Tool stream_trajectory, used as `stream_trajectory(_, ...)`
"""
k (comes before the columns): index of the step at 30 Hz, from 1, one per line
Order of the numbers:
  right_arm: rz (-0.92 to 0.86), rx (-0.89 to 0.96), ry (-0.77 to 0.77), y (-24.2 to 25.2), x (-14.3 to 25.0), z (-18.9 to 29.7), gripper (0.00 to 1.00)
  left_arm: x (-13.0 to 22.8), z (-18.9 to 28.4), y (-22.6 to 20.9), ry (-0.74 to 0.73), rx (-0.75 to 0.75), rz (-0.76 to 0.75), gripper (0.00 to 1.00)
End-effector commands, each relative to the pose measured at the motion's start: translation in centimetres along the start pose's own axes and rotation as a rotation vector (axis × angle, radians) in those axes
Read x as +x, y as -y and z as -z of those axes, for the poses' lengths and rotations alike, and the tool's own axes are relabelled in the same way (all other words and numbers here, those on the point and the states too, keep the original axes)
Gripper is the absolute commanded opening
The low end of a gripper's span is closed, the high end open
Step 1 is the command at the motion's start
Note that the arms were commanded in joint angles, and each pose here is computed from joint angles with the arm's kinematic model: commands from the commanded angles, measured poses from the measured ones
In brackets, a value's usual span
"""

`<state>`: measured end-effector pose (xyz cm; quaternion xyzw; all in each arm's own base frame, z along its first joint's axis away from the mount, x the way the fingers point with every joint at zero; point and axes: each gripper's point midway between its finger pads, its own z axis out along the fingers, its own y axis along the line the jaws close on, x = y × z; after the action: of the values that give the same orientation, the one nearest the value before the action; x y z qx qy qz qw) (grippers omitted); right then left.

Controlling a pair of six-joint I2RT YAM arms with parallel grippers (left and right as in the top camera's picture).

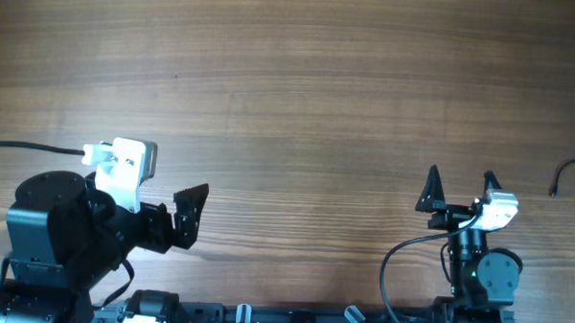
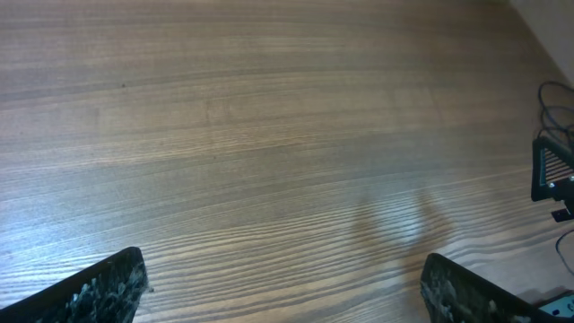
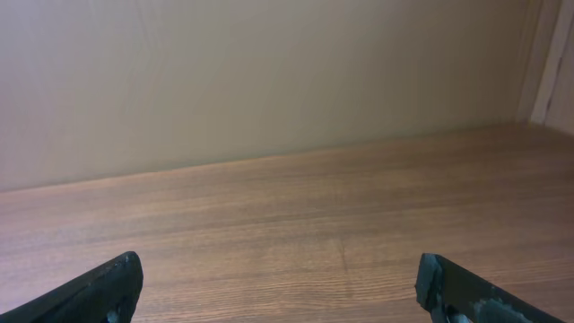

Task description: Untangle cables

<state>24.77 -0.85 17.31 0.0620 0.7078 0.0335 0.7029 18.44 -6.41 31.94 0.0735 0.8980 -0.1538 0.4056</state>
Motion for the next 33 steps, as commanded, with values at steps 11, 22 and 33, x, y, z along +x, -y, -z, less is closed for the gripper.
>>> stream_trajectory(11,-0.025,0.031,0.030,0.5,-0.6,0.1,1.00,-1.3,0.6,0.2,0.071,0.003,-0.035,1.00)
stream_trajectory(22,-0.025,0.030,0.028,0.5,-0.6,0.1,1.00,-2.7,10.2,3.0,0.510,0.049,-0.070,1.00)
stream_trajectory(33,-0.025,0.030,0.028,0.5,-0.6,0.1,1.00,5.5,12.5,1.2,0.502,-0.007,0.169,1.00)
